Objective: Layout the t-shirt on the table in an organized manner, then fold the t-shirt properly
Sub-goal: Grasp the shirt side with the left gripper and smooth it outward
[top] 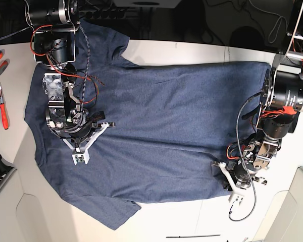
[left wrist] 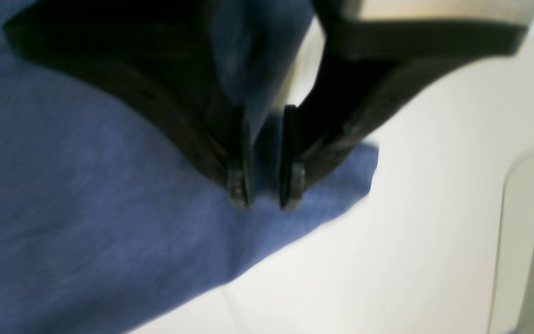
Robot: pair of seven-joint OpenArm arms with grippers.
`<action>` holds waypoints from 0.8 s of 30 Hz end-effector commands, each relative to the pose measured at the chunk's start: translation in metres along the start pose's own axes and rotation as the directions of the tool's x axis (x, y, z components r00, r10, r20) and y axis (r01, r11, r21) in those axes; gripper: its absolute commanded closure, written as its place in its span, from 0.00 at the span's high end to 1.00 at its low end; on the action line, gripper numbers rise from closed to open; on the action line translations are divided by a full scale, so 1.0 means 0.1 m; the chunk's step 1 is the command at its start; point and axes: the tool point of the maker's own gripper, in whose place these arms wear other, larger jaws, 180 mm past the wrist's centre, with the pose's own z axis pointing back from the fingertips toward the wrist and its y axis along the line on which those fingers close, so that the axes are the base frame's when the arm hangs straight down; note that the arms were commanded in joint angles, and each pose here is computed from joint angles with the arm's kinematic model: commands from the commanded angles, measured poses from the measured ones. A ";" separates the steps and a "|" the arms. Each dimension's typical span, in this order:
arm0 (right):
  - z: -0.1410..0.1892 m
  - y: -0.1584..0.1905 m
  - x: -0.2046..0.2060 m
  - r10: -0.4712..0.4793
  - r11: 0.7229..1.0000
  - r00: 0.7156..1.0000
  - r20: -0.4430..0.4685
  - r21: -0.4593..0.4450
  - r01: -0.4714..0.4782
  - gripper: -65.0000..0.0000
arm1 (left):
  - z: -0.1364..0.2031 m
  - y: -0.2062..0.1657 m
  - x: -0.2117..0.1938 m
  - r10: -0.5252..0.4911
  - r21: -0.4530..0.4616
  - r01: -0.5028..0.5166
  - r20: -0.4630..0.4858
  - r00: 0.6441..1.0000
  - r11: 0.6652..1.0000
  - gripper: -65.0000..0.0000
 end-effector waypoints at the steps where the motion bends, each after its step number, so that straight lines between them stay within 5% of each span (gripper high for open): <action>1: 0.00 -0.02 -0.16 0.007 1.000 0.997 -0.076 -0.008 -0.007 0.00 | -0.06 -0.07 0.27 0.002 -0.013 -0.001 0.063 0.998 1.000 0.21; 6: 0.00 -0.04 -0.16 0.008 1.000 0.997 -0.075 -0.010 -0.008 0.00 | -0.11 -0.35 0.33 0.008 -0.047 -0.004 0.076 0.997 0.999 0.21; 12: 0.00 -0.03 -0.17 0.007 1.000 0.997 -0.078 -0.009 -0.008 0.00 | 0.06 0.50 0.47 -0.051 0.205 0.014 0.177 0.983 0.979 0.20; 18: 0.03 -0.03 -0.10 0.004 1.000 0.998 -0.065 -0.006 -0.004 0.00 | 0.15 0.76 0.26 -0.020 0.171 0.003 0.100 0.995 0.985 0.13; 24: 0.09 0.02 -0.08 0.015 1.000 0.996 -0.086 0.022 -0.013 0.00 | 0.17 0.64 -0.16 -0.056 0.099 0.060 -0.041 0.998 0.993 0.13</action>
